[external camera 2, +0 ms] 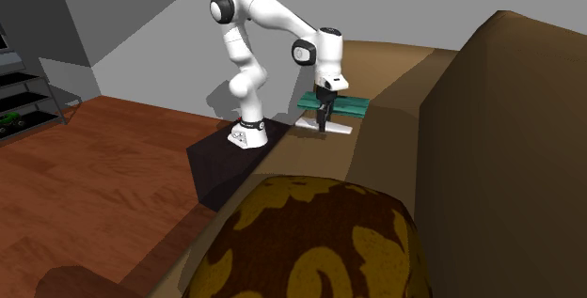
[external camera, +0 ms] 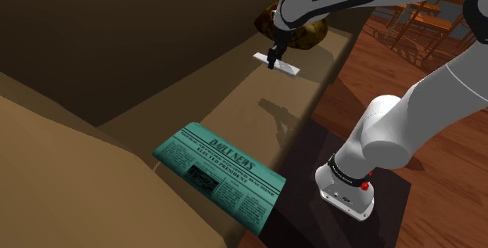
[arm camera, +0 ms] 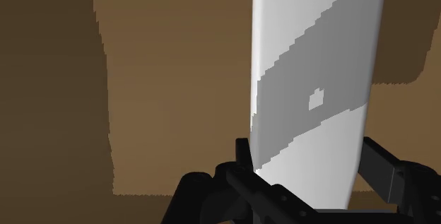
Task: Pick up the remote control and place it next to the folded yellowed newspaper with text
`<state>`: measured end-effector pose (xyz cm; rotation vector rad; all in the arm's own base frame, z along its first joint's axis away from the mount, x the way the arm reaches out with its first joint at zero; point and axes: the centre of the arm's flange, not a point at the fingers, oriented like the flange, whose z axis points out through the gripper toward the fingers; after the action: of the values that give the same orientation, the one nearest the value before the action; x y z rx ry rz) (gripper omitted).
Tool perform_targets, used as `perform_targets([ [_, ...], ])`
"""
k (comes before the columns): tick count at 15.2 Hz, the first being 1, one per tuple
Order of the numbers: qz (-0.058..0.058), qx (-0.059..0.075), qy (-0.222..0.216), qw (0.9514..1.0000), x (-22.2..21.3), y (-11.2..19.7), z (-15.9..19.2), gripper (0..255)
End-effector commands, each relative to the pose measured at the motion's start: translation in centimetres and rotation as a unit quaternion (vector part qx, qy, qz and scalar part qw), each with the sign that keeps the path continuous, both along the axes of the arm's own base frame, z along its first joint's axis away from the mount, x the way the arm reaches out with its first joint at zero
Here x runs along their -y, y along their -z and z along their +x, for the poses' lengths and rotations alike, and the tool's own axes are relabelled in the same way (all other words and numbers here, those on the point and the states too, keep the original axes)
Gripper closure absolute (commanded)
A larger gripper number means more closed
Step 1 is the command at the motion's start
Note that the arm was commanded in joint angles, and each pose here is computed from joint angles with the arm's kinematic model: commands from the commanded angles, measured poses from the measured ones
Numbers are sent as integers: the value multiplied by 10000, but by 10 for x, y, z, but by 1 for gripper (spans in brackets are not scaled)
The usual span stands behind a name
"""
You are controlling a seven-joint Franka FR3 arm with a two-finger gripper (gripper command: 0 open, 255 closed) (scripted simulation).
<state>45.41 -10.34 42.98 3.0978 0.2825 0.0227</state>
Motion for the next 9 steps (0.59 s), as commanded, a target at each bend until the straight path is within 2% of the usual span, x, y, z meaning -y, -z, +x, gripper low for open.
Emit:
perform_targets([
  [1,0,2,9,10000,-25,1,5,255],
  [9,0,2,9,10000,-130,-3,15,255],
])
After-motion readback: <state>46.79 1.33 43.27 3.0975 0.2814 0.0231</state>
